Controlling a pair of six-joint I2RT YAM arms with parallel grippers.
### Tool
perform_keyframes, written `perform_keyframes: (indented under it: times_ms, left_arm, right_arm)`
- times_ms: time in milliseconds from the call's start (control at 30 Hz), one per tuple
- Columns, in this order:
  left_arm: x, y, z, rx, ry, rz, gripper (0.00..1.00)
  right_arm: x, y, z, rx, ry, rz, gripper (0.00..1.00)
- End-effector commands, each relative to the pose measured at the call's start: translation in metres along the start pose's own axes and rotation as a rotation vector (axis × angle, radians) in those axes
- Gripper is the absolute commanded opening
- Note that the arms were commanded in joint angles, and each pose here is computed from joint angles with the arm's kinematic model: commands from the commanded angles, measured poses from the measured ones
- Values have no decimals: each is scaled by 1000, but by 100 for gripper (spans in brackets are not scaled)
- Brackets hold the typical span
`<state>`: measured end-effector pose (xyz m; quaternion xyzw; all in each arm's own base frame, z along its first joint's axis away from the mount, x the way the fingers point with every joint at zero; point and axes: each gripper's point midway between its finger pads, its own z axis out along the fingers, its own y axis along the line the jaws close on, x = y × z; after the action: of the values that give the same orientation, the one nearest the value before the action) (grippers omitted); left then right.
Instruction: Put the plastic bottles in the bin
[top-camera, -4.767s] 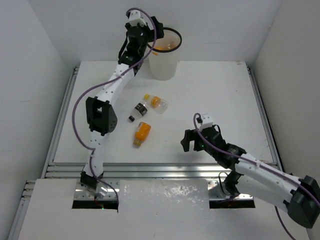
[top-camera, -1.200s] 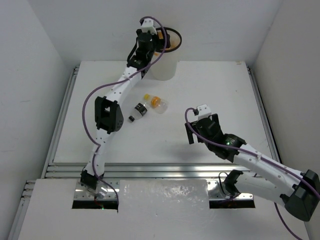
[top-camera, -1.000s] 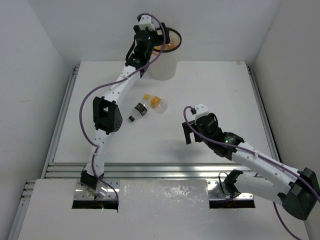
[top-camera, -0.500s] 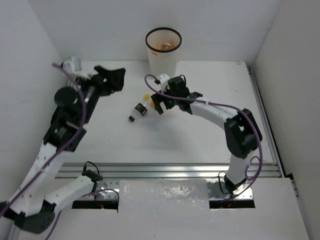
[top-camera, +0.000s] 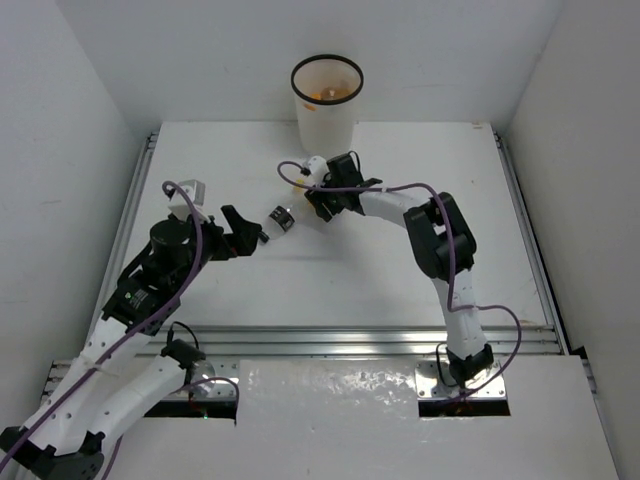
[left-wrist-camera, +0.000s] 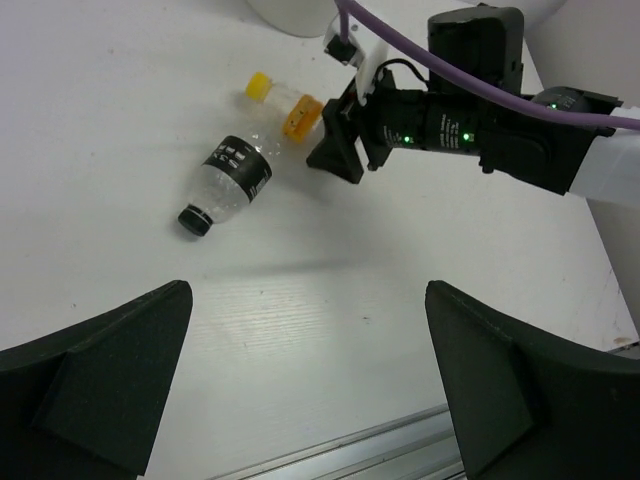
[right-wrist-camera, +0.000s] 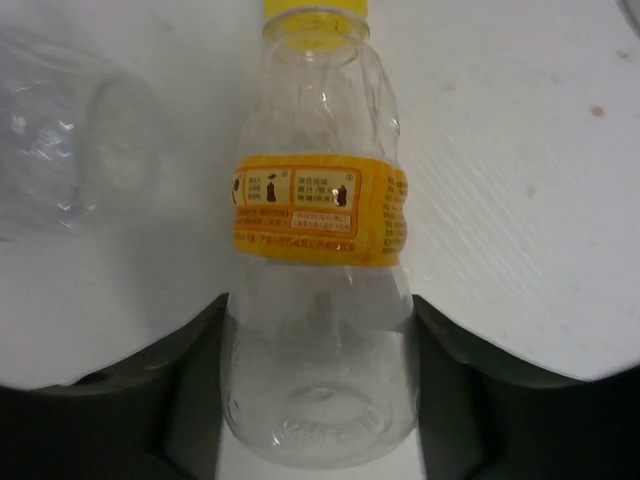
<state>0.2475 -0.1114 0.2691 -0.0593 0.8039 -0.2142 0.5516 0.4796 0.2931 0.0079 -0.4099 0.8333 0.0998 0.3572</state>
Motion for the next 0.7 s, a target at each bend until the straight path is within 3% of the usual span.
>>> perform_keyframes:
  times_ms: [0, 100, 167, 200, 267, 300, 333, 400, 433, 467, 667]
  left_arm:
    - [-2, -6, -1, 42, -24, 19, 100]
    - [11, -4, 7, 42, 16, 13, 100]
    - [12, -13, 9, 82, 28, -16, 100]
    - [12, -19, 10, 110, 30, -27, 100]
    - [9, -55, 8, 299, 28, -66, 100]
    - [15, -66, 9, 361, 52, -94, 100]
    - [0, -88, 6, 477, 1, -102, 100]
    - [2, -114, 3, 638, 33, -111, 100]
    - [-6, -128, -1, 716, 0, -137, 100]
    - [0, -137, 0, 774, 29, -142, 100]
    - [-1, -184, -7, 983, -2, -157, 100]
  right_arm:
    - [-19, -41, -21, 168, -120, 3, 40]
    - [-23, -64, -59, 322, -196, 62, 29]
    - [-13, -72, -84, 419, -212, 143, 28]
    - [-33, -73, -117, 437, -289, 180, 27]
    - [-19, -41, -135, 323, -327, 282, 28]
    - [-54, -9, -171, 144, -479, 268, 28]
    - [-62, 15, -188, 31, -541, 263, 29]
    - [-41, 64, -209, -154, -577, 303, 28]
    - [-63, 73, -250, -170, -714, 304, 26]
    - [-43, 86, -250, -188, -700, 329, 26]
    - [-52, 138, -309, -321, -797, 241, 24]
